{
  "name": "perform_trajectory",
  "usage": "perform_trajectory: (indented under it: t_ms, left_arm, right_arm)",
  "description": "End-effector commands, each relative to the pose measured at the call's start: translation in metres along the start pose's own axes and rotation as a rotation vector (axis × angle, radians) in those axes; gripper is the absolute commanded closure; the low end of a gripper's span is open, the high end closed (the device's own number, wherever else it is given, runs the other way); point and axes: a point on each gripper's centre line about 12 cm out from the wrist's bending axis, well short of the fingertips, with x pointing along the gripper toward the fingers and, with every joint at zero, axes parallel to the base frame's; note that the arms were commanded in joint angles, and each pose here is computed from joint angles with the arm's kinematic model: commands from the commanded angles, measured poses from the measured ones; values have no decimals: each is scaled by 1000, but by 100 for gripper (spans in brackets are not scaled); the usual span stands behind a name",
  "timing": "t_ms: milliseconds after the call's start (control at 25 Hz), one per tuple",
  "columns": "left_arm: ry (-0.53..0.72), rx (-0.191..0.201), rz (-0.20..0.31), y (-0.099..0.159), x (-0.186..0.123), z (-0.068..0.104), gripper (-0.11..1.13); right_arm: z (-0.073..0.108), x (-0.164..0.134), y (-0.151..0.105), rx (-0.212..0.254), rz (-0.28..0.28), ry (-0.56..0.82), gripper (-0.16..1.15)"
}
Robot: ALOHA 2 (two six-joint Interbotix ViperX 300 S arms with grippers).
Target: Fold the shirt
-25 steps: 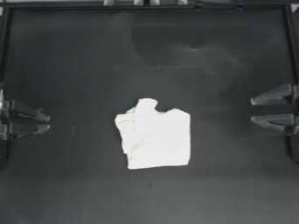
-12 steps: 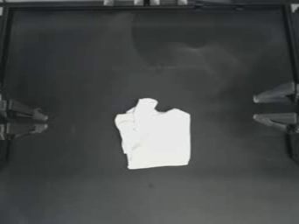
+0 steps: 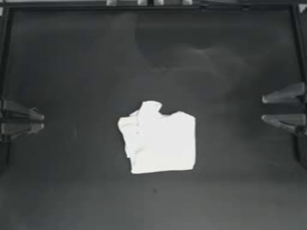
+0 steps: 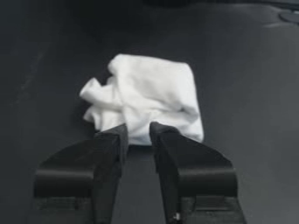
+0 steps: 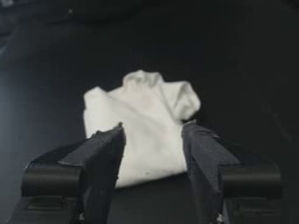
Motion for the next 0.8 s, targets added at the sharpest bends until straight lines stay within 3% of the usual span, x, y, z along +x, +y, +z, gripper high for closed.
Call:
perform_trajectory:
  t_ms: [40,800]
  left_arm:
    - [-10,3,-2,0,0,2,35]
    - [-105,-3,5,2,-16,7,35]
  right_arm:
    - [4,-1,1,0,3,-16,18]
    - [5,-12,0,16,20,-74,18]
